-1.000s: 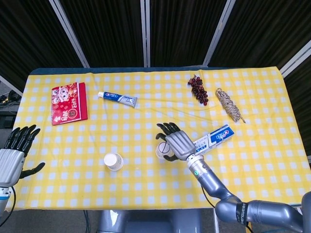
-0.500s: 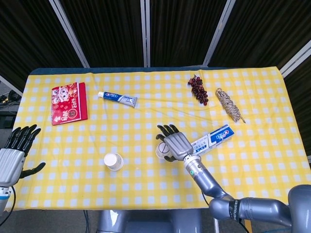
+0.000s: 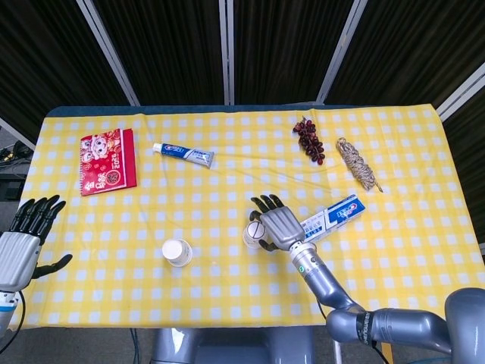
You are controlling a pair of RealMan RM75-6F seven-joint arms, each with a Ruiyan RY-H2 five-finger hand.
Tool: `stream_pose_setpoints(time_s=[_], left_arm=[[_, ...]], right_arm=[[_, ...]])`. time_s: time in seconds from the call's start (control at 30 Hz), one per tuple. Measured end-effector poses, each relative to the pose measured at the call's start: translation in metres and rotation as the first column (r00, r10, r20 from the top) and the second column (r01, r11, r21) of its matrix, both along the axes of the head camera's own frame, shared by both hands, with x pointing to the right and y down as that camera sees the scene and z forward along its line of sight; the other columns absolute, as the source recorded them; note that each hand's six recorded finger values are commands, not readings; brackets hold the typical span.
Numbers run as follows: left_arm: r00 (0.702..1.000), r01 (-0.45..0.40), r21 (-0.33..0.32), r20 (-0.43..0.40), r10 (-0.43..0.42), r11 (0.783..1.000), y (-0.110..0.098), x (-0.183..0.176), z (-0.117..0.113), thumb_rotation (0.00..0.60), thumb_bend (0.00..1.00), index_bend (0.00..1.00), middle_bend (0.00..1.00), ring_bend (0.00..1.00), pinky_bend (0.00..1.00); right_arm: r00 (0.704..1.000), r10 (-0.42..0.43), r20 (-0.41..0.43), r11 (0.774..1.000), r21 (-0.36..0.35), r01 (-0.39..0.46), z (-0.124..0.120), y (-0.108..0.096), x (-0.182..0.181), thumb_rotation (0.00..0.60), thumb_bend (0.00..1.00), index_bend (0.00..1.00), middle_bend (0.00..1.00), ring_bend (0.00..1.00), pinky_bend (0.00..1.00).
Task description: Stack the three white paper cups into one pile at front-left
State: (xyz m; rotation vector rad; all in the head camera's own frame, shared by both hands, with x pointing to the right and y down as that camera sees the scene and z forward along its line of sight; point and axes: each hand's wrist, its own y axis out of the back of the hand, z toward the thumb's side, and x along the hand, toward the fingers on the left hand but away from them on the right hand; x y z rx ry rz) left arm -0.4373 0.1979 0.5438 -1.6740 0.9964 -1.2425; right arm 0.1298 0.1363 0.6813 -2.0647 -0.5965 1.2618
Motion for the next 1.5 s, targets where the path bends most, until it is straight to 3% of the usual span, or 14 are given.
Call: stream_pose_setpoints(time_s=[0.23,0.7,1.5], left_arm=[[1.000,0.002,0.001,-0.003,-0.002,1.000,-0.001,0.000,0.000,0.600,0.16,0.00,0.00,0.00,0.00],[1.000,0.001,-0.012,-0.007,-0.001,1.000,-0.002,-0.002,0.002,0.600,0.16,0.00,0.00,0.00,0.00],[1.000,0.011,-0.027,-0.009,-0.011,1.000,-0.005,-0.006,0.005,0.600,0.16,0.00,0.00,0.00,0.00]], right_arm=[[1.000,0.004,0.020,1.000,0.004,-0.004,-0.001,0.001,-0.005,0.600,0.23,0.42,0.12,0.00,0.06],[0.992,0.000,0.122,0.996,0.090,-0.011,-0.035,-0.023,-0.037,0.600,0.24,0.45,0.15,0.00,0.09],[0.953,-0.036,0.302,0.998,0.053,0.021,-0.085,-0.021,-0.098,0.600,0.24,0.45,0.15,0.00,0.11]])
